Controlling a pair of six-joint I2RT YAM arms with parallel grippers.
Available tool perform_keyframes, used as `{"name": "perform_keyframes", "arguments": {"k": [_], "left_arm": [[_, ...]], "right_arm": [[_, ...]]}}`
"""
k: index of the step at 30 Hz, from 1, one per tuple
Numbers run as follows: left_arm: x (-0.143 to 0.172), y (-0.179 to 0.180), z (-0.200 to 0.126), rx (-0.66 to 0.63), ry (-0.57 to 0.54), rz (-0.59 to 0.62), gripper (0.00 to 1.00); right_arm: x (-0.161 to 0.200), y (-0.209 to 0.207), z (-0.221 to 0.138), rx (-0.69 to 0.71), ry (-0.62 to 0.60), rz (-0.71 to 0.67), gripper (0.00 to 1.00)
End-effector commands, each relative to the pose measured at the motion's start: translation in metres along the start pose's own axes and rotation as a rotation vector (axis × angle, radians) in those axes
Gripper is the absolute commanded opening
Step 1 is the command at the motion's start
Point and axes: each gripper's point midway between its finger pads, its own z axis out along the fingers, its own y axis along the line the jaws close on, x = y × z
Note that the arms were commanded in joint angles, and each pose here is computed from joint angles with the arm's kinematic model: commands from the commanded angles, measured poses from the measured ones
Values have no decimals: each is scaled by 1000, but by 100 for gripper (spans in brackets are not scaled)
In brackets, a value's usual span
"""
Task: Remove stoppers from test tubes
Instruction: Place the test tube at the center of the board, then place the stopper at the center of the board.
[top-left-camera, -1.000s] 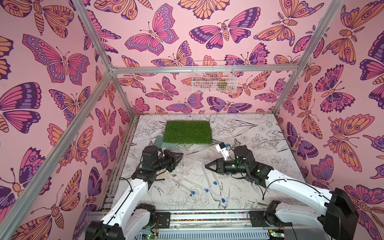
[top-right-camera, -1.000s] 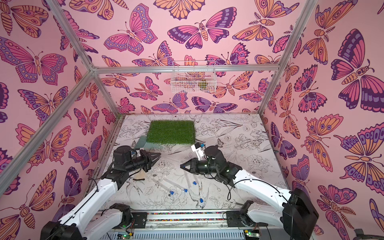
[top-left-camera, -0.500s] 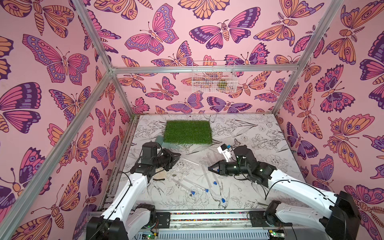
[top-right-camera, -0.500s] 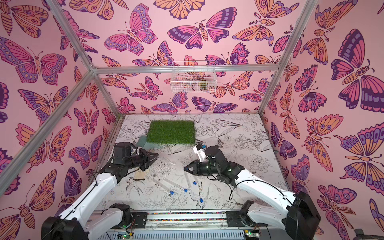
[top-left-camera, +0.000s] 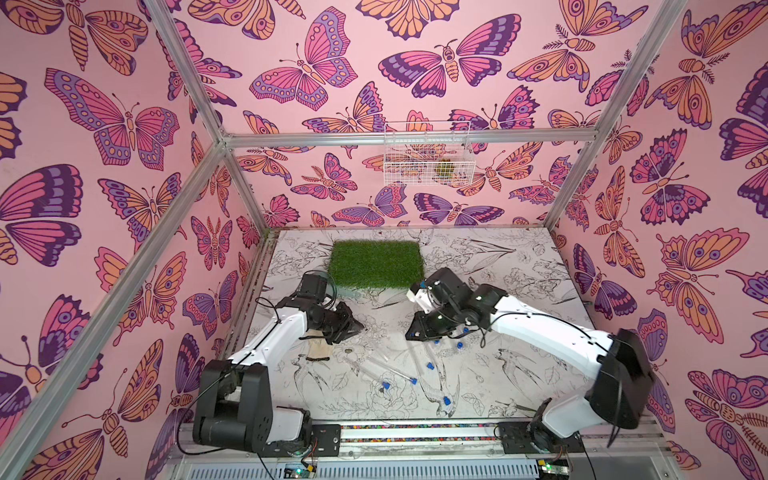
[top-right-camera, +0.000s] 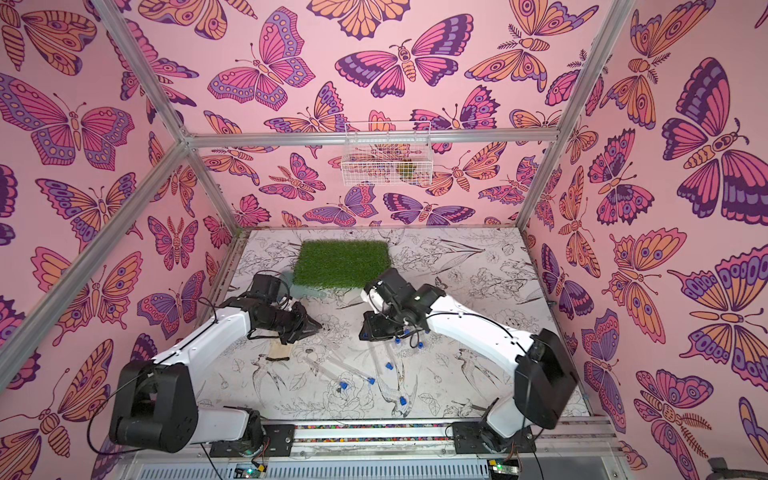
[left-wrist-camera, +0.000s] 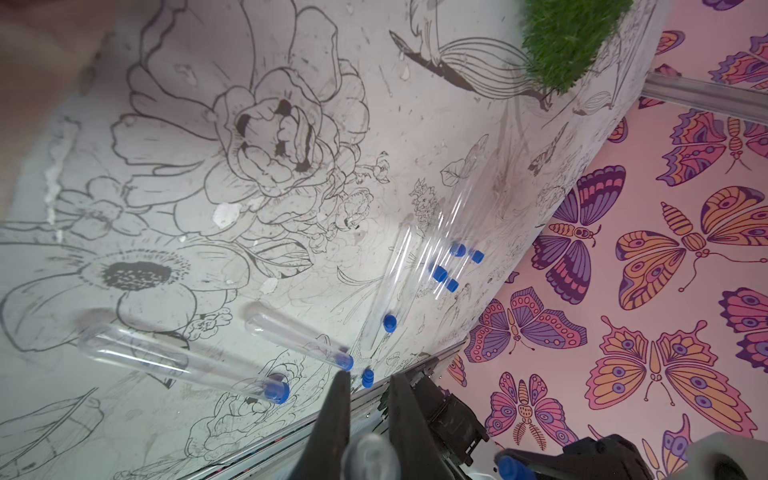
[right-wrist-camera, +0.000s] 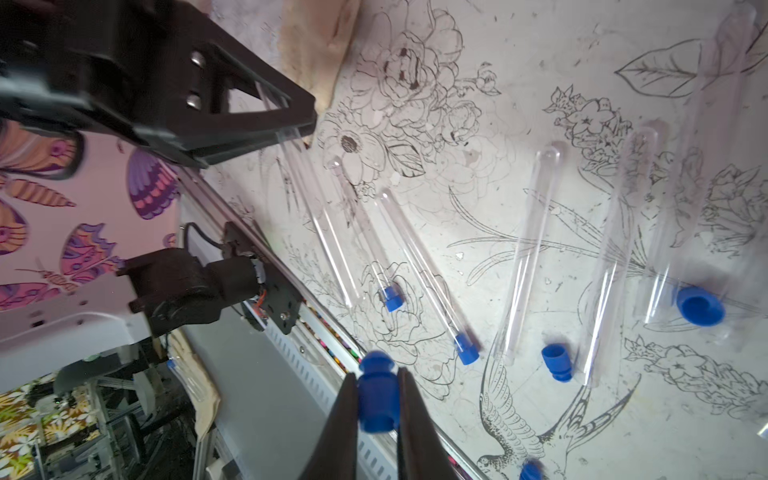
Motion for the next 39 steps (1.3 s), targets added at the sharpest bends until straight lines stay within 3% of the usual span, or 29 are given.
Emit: {"name": "perform_keyframes", "arguments": {"k": [1, 6, 16, 31, 39], "left_arm": [[1, 8, 4, -52, 50, 61, 0], [-8, 16, 15, -99, 77, 66, 0], [-34, 17, 36, -144, 105, 75, 0], [-53, 21, 60, -170, 152, 66, 0], [-56, 20, 70, -179, 171, 69, 0]], "right_arm": [[17, -11, 17, 143, 146, -80, 19], [15, -15, 47, 238, 246, -137, 19], [2, -34, 82, 331, 327, -152, 19], [-13, -56, 112, 430, 375, -173, 20], [-15, -65, 121, 457, 385, -173, 27]]}}
